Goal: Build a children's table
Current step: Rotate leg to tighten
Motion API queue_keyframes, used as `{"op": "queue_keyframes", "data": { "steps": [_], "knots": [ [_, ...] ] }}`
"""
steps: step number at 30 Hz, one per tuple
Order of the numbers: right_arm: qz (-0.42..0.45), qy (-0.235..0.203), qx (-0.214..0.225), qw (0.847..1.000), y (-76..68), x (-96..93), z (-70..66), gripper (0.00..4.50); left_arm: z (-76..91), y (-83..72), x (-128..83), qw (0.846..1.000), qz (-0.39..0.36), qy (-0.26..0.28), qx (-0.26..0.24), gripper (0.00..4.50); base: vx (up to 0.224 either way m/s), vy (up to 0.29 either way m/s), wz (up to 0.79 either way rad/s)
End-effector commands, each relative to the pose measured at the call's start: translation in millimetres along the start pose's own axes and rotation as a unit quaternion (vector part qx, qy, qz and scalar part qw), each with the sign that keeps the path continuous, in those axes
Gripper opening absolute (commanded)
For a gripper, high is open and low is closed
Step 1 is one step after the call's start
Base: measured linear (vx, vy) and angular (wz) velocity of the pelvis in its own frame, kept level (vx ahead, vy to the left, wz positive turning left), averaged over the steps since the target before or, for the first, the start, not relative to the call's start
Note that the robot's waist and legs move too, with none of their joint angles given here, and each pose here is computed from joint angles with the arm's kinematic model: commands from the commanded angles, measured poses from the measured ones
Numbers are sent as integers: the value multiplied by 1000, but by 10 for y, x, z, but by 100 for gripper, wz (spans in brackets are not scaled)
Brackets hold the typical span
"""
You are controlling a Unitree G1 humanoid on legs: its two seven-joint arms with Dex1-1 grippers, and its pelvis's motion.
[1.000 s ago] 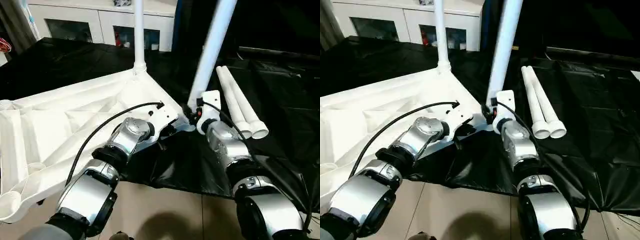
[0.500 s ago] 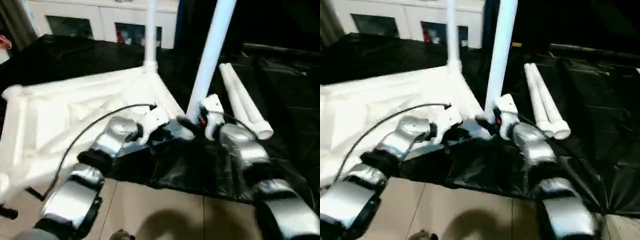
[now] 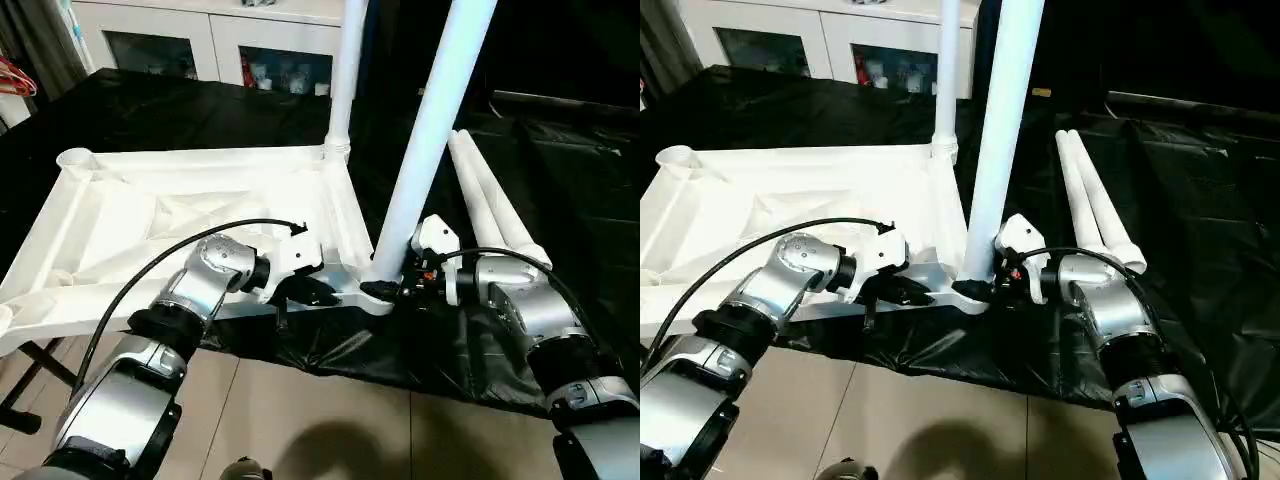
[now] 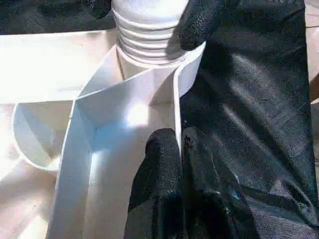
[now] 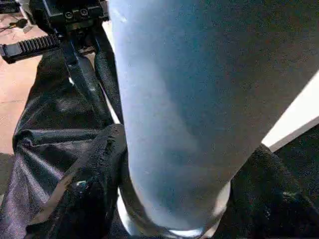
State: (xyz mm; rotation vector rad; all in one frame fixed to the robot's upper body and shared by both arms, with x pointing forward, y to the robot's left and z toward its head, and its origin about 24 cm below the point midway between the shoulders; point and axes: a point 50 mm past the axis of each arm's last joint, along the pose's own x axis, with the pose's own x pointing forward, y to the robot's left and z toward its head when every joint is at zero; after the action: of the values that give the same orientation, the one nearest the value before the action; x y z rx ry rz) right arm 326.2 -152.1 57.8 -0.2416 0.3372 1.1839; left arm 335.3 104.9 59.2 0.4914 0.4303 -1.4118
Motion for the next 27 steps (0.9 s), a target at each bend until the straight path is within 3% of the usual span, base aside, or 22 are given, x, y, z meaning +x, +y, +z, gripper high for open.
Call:
{"op": "queue_keyframes", "data": {
  "steps": [1, 8, 14, 16, 19, 22, 26, 27],
  "knots": [
    [54, 44, 9, 998, 145, 129, -123, 272, 206, 2, 34, 998, -18, -24, 46, 0, 0, 0, 0],
    [67, 39, 25, 997, 211, 165, -145, 266, 198, 7, 34, 999, -9, -31, 37, 0, 0, 0, 0],
    [-33, 3, 85, 996, 176, 316, -201, 265, 230, 119, 159, 997, 77, -28, 2, 0, 0, 0, 0],
    [-155, 1, 135, 979, 91, 447, -265, 265, 319, 205, 257, 989, 140, -28, -20, 0, 0, 0, 0],
    [-205, 0, 162, 965, 67, 510, -279, 265, 365, 246, 300, 984, 172, -28, -34, 0, 0, 0, 0],
    [-305, 1, 222, 926, 33, 648, -293, 265, 470, 286, 393, 975, 214, -37, -53, 0, 0, 0, 0],
    [-315, -13, 222, 922, 55, 730, -243, 265, 508, 266, 446, 975, 210, -46, -56, 0, 0, 0, 0],
    [-314, -19, 216, 924, 72, 776, -210, 300, 527, 250, 476, 976, 203, -50, -54, 0, 0, 0, 0]
  ]
}}
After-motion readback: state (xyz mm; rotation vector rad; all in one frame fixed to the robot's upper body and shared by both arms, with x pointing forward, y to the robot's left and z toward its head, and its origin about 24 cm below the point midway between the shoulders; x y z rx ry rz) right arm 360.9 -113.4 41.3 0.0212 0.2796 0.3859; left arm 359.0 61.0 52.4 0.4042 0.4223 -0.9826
